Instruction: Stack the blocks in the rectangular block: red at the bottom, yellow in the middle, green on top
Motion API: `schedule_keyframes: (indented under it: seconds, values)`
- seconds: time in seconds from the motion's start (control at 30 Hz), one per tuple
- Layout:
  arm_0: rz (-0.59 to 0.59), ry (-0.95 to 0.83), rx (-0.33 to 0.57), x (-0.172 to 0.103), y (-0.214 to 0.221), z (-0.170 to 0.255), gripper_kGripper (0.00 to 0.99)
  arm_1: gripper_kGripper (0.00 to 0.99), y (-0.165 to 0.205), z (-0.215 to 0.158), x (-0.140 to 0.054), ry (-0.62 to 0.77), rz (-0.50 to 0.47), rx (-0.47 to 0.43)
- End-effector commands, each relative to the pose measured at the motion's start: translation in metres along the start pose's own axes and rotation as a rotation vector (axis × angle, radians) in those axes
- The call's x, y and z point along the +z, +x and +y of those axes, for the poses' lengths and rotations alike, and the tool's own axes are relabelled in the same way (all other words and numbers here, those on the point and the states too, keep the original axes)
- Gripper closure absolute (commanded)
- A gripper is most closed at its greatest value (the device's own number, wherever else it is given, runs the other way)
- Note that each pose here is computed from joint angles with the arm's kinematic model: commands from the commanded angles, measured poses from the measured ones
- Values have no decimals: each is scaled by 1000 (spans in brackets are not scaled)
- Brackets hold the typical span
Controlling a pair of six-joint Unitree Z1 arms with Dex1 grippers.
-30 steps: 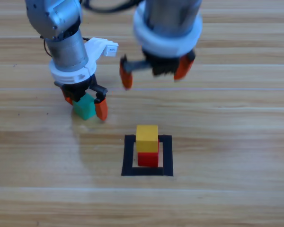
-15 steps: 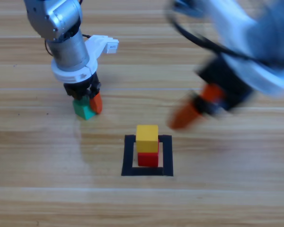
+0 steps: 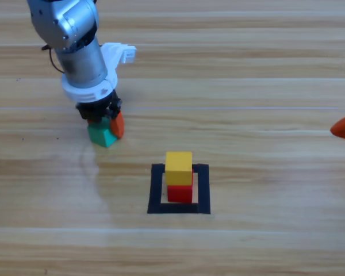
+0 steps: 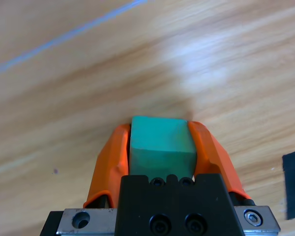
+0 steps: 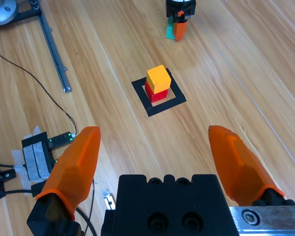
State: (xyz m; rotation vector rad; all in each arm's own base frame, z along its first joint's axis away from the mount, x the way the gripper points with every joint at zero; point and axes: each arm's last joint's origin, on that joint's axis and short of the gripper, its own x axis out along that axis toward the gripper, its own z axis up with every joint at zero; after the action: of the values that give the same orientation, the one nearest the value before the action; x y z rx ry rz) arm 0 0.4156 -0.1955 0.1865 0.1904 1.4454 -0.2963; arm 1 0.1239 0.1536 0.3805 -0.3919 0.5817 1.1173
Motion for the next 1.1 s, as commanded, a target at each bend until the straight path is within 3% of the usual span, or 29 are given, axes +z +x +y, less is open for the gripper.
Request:
schedule_keyframes:
  seconds: [0.03,0.2,0.47,0.7,1.1]
  values:
    - [64,-208,6,1,-9,-21,990,22,6,-5,-10,25,36,-8]
    - [28,-300,51,3,-54,-69,990,22,10,-6,-10,27,47,-4]
    - [-109,-328,41,-33,-116,-122,990,22,17,-8,-10,30,64,8]
    - [-122,-294,35,-50,-121,-155,990,22,21,-9,-10,33,75,16]
    - [-156,-363,48,-56,-120,-175,990,22,24,-9,-9,35,80,29]
